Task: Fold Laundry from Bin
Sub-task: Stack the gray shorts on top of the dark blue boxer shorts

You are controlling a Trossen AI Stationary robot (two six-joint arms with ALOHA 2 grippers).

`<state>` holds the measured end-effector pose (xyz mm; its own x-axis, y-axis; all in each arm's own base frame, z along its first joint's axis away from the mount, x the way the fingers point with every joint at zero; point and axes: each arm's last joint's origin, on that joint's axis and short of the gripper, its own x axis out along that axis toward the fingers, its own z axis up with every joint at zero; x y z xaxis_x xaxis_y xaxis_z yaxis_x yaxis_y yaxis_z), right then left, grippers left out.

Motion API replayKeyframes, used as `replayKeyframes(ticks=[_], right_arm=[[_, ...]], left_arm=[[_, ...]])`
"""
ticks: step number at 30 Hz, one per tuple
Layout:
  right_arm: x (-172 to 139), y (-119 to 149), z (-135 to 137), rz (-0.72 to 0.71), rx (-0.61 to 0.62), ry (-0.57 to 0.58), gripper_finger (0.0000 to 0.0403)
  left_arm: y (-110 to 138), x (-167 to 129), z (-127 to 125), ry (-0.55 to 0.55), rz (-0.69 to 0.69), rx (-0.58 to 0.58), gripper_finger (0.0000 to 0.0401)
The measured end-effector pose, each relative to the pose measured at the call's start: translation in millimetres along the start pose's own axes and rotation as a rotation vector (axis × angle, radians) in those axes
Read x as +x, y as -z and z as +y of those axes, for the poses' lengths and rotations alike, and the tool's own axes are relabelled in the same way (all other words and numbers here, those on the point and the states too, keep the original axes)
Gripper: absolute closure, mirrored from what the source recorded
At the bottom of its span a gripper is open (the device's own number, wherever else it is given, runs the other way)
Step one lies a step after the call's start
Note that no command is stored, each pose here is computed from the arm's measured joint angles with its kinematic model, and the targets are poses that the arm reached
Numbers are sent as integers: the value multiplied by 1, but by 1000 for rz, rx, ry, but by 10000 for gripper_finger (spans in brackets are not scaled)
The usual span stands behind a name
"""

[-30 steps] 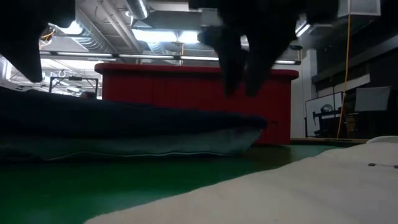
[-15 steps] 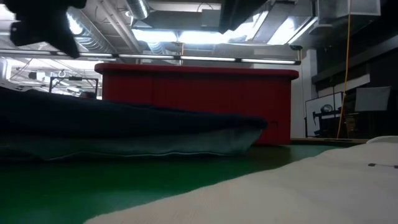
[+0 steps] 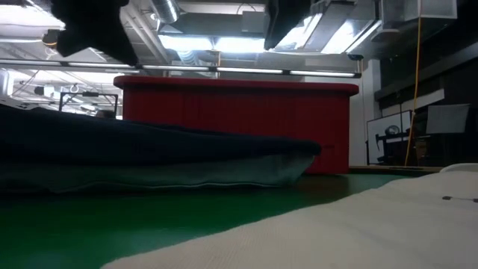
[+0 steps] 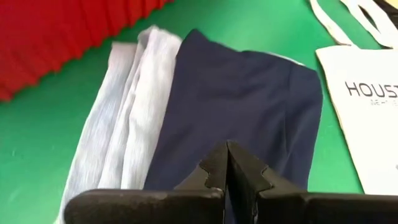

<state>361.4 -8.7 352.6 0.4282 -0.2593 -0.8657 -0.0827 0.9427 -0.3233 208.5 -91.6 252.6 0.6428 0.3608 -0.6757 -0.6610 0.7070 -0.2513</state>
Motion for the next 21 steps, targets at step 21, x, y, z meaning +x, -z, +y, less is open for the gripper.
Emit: replayKeyframes(ticks=[21], right_arm=[[-8, 48, -189, -224, 427, 383, 215]], left_arm=[[-27, 14, -4, 50, -106, 65, 249]])
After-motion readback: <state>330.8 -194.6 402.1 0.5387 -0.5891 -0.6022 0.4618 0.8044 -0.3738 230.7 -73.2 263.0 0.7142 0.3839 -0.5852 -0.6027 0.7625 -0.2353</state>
